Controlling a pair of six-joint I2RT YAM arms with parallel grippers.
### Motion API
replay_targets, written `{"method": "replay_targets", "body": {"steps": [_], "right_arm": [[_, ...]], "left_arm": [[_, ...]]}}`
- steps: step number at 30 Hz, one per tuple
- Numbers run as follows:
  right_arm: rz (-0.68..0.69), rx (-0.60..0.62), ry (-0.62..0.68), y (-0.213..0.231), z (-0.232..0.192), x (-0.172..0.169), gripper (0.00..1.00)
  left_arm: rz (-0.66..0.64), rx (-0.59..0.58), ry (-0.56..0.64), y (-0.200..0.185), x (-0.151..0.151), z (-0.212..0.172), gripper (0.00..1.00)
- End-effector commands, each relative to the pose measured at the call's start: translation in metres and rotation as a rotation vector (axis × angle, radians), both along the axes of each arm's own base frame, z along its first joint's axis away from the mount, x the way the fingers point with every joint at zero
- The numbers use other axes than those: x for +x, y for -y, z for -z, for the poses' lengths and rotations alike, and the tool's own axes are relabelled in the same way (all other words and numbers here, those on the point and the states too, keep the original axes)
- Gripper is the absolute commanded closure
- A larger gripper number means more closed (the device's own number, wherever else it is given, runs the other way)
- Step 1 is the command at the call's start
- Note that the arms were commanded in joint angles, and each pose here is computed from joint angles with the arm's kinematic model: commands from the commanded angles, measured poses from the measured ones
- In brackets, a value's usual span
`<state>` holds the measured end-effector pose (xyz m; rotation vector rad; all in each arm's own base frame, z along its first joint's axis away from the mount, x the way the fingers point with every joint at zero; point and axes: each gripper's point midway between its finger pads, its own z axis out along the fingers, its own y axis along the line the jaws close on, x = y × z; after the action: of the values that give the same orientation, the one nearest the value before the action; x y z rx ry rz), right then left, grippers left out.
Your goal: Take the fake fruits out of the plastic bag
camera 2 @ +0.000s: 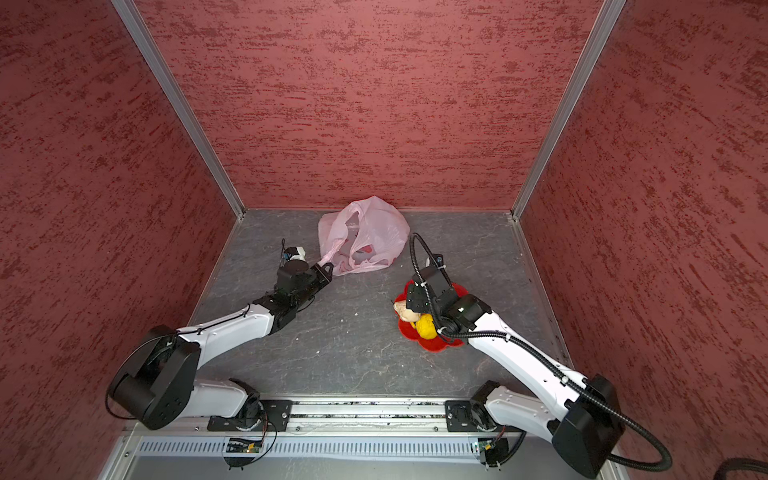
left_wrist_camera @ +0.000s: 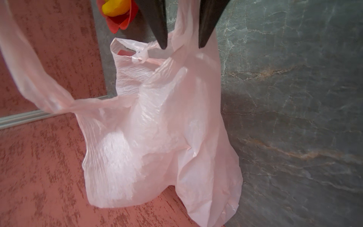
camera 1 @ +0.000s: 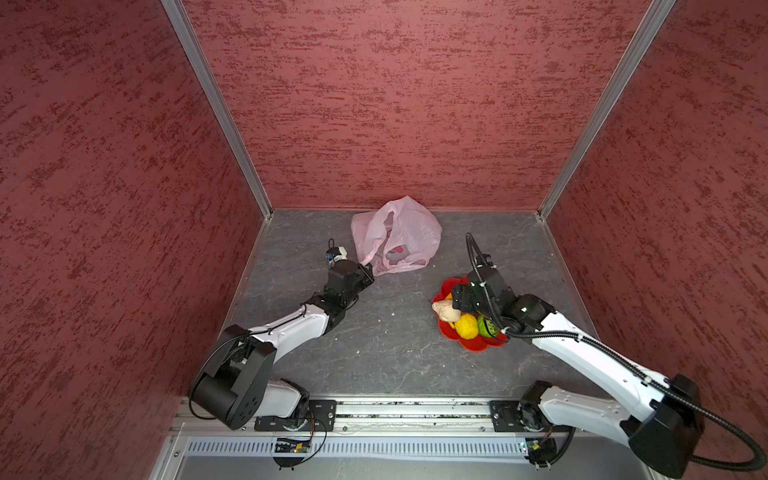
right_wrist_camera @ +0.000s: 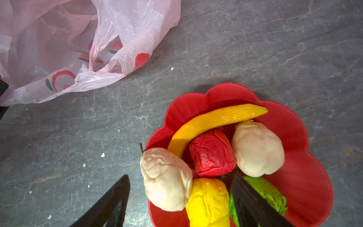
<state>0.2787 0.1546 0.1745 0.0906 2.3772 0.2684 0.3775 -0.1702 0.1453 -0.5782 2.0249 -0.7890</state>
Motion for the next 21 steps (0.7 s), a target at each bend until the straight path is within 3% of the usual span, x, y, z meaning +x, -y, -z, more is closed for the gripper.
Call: {"method": "replay_targets", "body": {"steps": [1,4,11,21], "right_arm": [[0.013,0.031,0.038,-0.002,-0.011,0.008,0.17],[0.007,0.041,0.041,-0.005,-0.012,0.010,0.16],[-0.031,0.076,0.051,-0.016,-0.018,0.014,0.15],[-0.063,0.067,0.066,-0.023,-0.034,0.022,0.15]], "left_arm": [[0.032,-0.014,0.033,0.005,0.005,-0.015,0.54],[0.050,-0.003,0.039,0.005,0.000,-0.022,0.34],[0.066,0.024,0.100,-0.007,-0.031,-0.054,0.01],[0.084,0.058,0.181,-0.035,-0.093,-0.092,0.00]]}}
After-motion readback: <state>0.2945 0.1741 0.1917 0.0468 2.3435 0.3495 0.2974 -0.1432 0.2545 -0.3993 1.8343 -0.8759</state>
